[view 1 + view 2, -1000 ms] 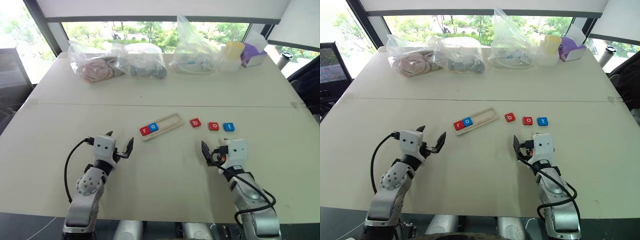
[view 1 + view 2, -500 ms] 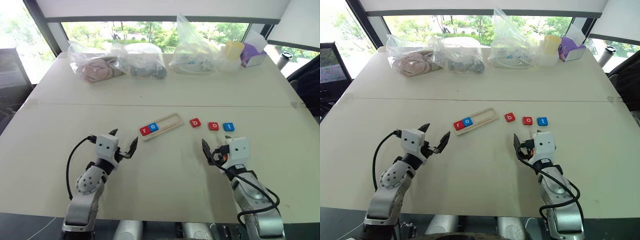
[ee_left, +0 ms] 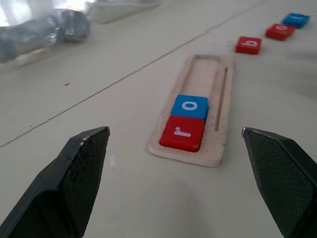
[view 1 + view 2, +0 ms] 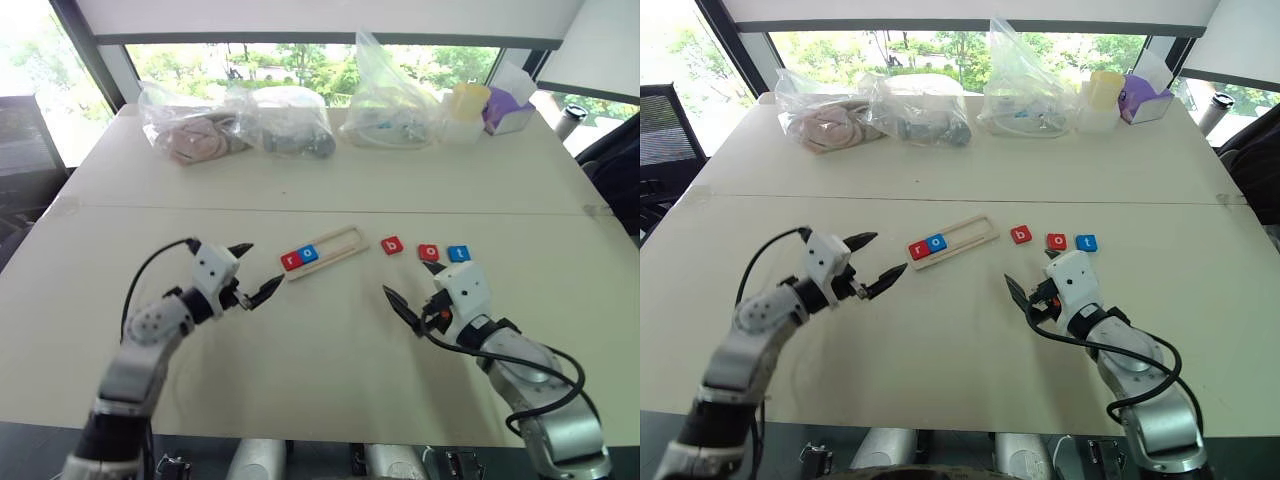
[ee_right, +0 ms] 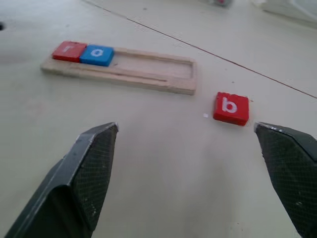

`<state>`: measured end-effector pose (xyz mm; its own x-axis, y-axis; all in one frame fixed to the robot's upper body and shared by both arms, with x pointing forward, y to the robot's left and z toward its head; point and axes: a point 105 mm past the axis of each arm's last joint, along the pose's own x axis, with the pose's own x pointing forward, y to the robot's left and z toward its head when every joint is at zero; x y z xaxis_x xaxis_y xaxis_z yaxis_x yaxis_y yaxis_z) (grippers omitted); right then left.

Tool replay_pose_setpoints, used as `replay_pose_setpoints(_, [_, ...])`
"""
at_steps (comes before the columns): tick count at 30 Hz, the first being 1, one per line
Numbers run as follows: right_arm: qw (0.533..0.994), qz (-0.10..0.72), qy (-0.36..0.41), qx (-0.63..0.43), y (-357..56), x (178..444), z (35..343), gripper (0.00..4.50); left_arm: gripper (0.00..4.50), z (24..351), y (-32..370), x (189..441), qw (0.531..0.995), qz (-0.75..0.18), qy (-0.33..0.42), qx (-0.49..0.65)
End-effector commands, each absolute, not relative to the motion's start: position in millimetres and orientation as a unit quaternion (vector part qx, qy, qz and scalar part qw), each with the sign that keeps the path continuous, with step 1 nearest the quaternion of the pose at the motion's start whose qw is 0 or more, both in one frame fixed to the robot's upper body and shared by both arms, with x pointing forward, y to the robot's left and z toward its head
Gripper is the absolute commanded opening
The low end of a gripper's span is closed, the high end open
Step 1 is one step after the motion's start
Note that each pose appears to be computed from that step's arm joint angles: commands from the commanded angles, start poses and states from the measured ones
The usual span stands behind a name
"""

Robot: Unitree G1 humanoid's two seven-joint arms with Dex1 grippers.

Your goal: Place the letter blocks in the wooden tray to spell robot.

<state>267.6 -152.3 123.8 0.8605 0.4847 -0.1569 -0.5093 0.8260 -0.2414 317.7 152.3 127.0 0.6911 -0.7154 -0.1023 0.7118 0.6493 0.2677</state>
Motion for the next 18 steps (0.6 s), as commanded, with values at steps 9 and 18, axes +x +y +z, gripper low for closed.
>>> replay_pose_setpoints(9, [0.950, 0.269, 0.007, -0.162, -143, 261, 146, 4.48, 4.50, 117, 142, 349, 0.833, -0.522, 0.049, 0.178])
replay_pose_setpoints(18, [0.953, 0.258, 0.005, -0.160, -138, 258, 145, 4.48, 4.50, 103, 130, 368, 0.824, -0.532, 0.068, 0.182])
